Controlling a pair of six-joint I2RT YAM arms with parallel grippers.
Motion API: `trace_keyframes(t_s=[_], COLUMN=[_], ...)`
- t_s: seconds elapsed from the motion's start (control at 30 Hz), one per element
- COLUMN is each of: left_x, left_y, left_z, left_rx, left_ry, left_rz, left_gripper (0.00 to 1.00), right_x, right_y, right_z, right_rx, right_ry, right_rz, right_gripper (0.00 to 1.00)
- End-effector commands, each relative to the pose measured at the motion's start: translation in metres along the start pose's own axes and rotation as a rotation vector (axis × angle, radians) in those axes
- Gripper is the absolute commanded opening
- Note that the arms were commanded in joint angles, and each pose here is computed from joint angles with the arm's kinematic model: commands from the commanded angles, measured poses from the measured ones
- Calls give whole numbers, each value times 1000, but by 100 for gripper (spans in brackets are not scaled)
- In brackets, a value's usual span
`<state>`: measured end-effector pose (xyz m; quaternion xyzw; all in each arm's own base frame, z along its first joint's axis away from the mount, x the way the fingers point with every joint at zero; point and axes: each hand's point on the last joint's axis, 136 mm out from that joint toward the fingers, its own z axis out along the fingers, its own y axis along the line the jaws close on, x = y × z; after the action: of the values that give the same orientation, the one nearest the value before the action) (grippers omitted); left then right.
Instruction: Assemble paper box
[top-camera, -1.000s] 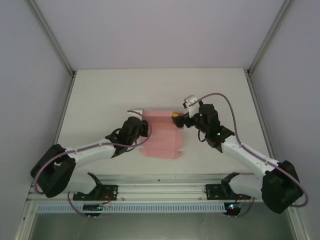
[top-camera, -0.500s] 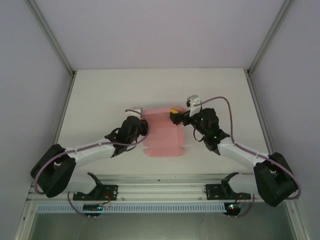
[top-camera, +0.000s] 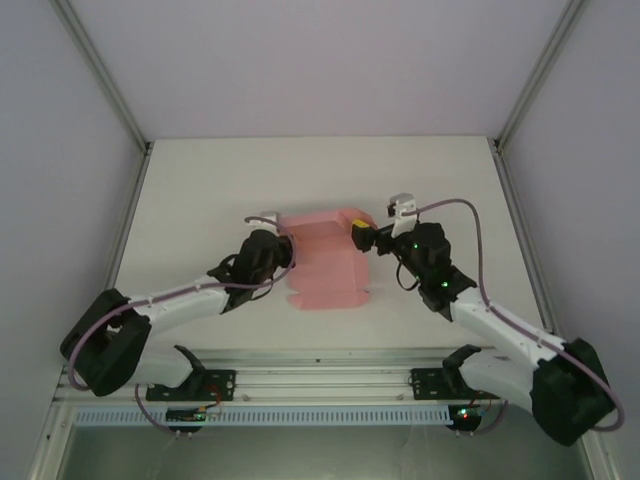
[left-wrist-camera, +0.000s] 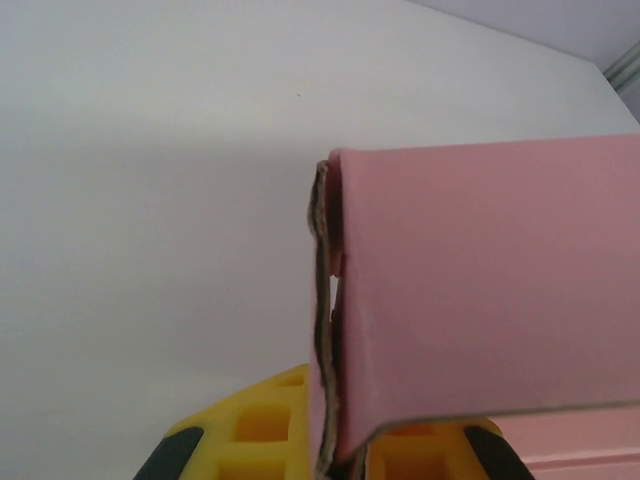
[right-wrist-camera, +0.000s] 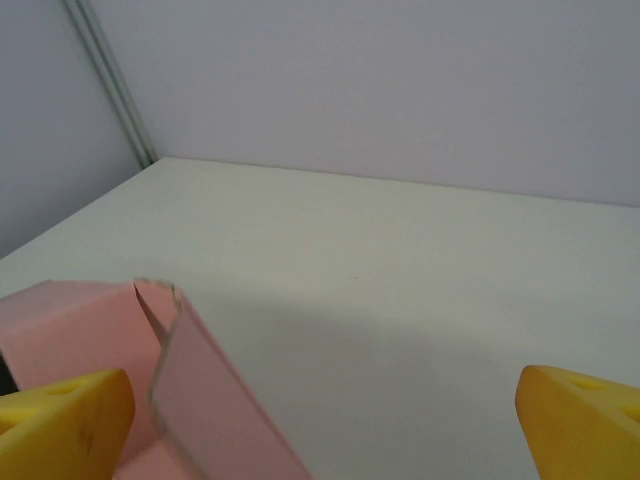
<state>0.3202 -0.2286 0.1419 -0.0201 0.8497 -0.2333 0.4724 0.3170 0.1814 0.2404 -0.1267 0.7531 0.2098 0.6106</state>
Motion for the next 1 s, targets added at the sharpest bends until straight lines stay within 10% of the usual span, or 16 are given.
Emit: trace_keyframes(t_s=[0.0,0.47,0.97], left_x=[-17,-22,-12], left_y=[11,3,-7], left_z=[-9,-13,-7], left_rx=[-36,26,85], left_ry=[-59,-57,-11], left_rz=[-40,-43,-39], left_gripper=[0,0,0], right_x=[16,55,50], right_y=[-9,-5,-5], right_z=[-22,-24,18], right_rx=[58,-5,-45], right_ry=[114,265,242], right_rz=[90,490,400], right_gripper=[100,92,100])
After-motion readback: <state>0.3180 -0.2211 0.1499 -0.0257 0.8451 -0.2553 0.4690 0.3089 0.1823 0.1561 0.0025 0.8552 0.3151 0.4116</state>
